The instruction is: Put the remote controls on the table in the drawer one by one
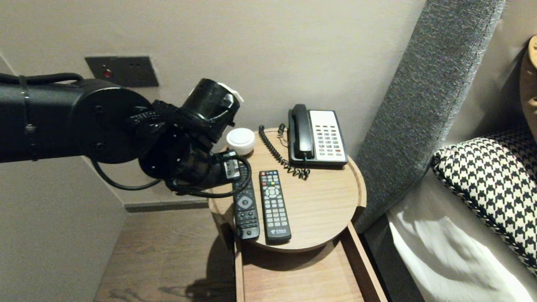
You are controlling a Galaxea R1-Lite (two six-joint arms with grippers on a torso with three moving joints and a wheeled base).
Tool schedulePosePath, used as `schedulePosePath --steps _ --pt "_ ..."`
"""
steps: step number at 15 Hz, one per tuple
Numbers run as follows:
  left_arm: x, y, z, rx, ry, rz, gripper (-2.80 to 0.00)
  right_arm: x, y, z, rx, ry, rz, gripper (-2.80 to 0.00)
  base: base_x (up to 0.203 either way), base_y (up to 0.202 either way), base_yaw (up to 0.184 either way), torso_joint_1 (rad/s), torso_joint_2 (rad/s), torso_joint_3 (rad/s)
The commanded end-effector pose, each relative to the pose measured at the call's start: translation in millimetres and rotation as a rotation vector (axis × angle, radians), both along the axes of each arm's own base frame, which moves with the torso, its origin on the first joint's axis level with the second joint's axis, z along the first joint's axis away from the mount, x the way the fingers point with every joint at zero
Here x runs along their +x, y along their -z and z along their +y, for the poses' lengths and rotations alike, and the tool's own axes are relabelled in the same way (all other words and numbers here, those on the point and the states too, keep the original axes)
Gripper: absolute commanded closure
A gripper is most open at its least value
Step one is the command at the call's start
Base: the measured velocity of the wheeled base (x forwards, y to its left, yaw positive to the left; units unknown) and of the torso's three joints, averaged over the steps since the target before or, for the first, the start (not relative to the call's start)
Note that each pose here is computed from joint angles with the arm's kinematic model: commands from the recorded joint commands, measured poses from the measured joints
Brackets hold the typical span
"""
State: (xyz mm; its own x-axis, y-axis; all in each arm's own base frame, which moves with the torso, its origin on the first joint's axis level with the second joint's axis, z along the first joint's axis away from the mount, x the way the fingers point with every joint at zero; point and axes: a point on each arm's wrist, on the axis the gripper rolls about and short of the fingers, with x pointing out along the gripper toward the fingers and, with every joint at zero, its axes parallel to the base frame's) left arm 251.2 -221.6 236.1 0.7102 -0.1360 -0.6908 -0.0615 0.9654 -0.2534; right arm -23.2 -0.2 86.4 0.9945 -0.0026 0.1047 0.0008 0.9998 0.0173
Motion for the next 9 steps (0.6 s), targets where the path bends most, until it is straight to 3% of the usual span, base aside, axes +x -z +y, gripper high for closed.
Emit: schedulePosePath --steps 1,4,9 --pt "14 22 -18 0.038 -0.045 0.038 -2.8 3 11 0 0.0 0.0 0.041 0.0 0.0 0.0 0.0 0.0 0.0 0.0" --pt "18 40 -31 0.121 -0.115 -0.001 -2.8 3 11 0 0.0 -0.001 0.041 0.0 0.0 0.0 0.0 0.0 0.0 0.0" --pt "20 41 -46 0.099 -0.134 -0.036 -2.8 3 11 0 0.0 -0.001 0.041 0.0 0.0 0.0 0.0 0.0 0.0 0.0"
